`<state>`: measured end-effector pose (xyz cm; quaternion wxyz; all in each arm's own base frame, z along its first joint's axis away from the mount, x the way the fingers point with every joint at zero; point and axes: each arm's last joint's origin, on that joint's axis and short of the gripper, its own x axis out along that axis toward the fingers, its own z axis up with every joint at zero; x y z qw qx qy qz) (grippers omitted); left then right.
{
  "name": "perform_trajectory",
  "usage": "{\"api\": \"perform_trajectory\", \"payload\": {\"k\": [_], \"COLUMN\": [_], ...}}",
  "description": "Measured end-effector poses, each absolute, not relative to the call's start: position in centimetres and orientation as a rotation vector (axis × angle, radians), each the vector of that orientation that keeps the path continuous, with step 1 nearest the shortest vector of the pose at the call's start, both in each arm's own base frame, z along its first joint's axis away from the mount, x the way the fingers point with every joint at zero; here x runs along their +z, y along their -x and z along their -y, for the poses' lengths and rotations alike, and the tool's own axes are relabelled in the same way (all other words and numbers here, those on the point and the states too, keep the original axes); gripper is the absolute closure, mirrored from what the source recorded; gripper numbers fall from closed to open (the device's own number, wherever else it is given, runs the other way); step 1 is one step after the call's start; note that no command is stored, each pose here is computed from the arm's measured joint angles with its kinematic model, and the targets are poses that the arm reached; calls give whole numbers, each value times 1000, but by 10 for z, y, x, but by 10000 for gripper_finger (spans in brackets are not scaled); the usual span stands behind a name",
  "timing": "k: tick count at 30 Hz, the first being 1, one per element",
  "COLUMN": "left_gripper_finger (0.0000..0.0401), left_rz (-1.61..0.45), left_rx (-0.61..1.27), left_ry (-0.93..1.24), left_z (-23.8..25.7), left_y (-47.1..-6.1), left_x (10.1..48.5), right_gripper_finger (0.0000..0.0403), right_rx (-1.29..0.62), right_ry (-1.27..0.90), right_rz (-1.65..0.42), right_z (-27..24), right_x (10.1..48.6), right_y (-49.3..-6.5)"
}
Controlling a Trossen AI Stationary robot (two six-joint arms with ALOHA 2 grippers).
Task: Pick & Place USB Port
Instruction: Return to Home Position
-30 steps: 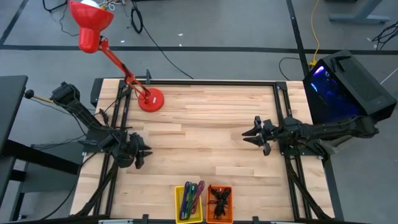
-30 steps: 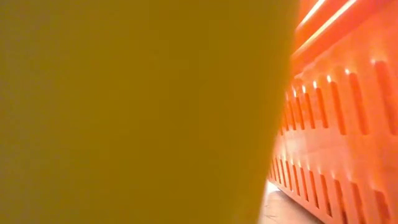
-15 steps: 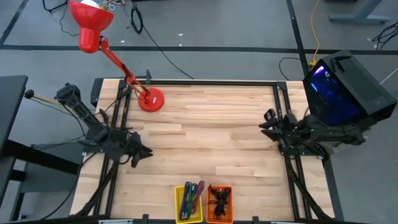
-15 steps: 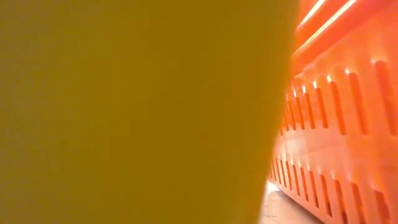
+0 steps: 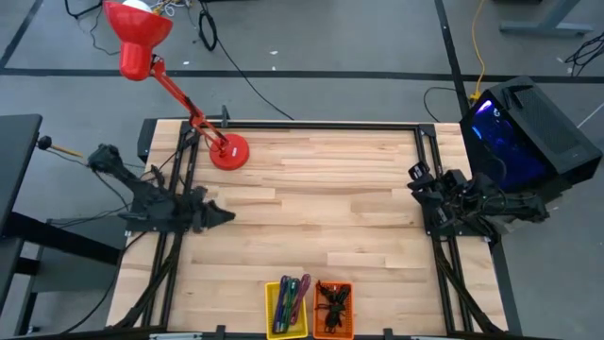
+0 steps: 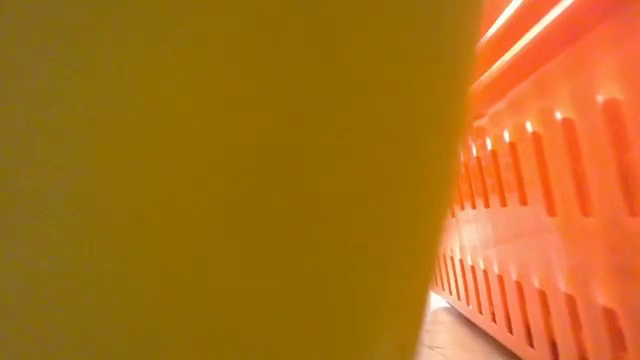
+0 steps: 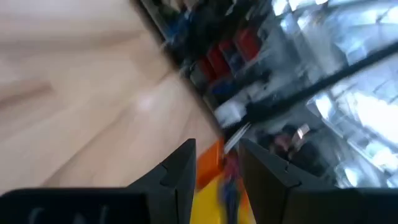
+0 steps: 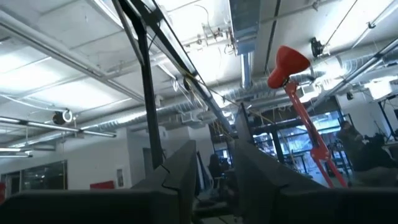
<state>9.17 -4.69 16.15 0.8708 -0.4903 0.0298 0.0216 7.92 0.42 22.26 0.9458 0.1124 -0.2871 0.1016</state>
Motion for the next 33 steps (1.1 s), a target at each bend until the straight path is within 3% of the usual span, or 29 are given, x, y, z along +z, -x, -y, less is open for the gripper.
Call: {"api": "perform_trajectory", "payload": {"k": [12,23,33], "left_gripper_finger": [275,275,275], "left_rz": [335,491,516], "left_rx": [251,490,536], "left_ry": [1148,1102,1090], "left_z": [8,-16,-21], "left_y": [-91,-90,-90], "left_x": [180,180,180], "right_gripper_finger": [291,291,291], "right_rx": [206,205,203], "right_ry": [-230,-231,-233], "right_rz": [574,564,545], "right_z": [-4,-4,-4], "right_x": [222,221,219], "right_y": [-80,-80,-82]}}
